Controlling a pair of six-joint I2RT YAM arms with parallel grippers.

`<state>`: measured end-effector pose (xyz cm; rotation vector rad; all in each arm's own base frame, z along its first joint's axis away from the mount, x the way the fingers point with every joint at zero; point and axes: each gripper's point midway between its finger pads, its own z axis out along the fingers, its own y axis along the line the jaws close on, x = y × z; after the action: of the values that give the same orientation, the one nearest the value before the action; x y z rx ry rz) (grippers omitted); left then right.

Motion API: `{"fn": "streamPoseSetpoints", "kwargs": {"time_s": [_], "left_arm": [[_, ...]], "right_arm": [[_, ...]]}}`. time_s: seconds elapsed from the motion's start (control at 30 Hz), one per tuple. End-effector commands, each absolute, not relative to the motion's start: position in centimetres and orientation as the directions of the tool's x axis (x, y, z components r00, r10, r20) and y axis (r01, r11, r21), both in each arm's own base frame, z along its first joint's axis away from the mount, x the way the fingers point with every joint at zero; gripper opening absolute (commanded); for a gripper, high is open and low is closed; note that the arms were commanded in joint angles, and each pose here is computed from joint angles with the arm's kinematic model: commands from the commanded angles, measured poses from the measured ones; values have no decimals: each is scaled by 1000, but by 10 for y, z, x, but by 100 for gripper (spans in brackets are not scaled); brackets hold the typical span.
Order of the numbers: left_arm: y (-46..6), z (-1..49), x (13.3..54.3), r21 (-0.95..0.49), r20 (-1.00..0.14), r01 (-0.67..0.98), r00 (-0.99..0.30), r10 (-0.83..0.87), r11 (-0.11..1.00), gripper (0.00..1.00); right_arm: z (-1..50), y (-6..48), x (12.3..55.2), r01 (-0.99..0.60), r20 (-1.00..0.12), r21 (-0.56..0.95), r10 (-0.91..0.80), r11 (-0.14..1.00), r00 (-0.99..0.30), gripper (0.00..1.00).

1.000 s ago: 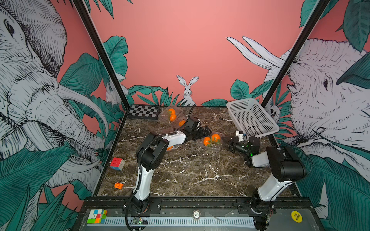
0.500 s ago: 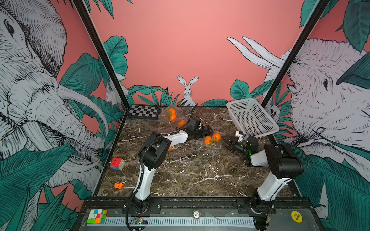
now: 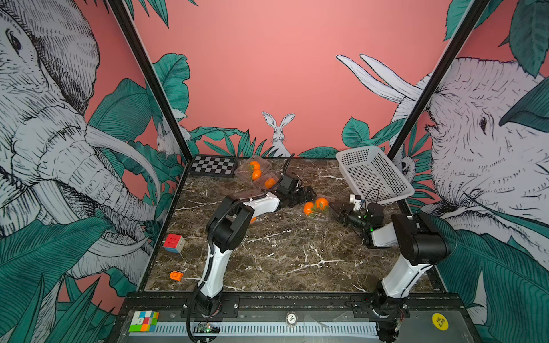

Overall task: Take oranges out of containers
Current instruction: Open the packing box at the center of the board.

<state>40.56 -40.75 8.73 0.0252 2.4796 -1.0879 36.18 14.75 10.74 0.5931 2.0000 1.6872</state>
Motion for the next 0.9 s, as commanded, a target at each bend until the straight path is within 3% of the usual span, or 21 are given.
{"fn": "streamPoseSetpoints", "kwargs": {"time_s": [0.0, 0.43, 0.77, 0.87], "left_arm": [[-431, 105, 386, -731, -396, 245, -912, -104, 637, 99], [-422, 98, 382, -717, -408, 255, -908, -95, 649, 83], [-414, 95, 385, -711, -404, 238, -908, -108, 662, 83], [-411, 93, 387, -709, -400, 227, -909, -116, 668, 83]], "right_arm": [[121, 152, 352, -30, -105, 989, 541, 147, -835, 38], [120, 124, 355, -25, -98, 992, 614, 126, -783, 38], [123, 119, 353, -35, -94, 994, 622, 107, -777, 41], [122, 119, 351, -34, -97, 993, 625, 113, -775, 47]]}}
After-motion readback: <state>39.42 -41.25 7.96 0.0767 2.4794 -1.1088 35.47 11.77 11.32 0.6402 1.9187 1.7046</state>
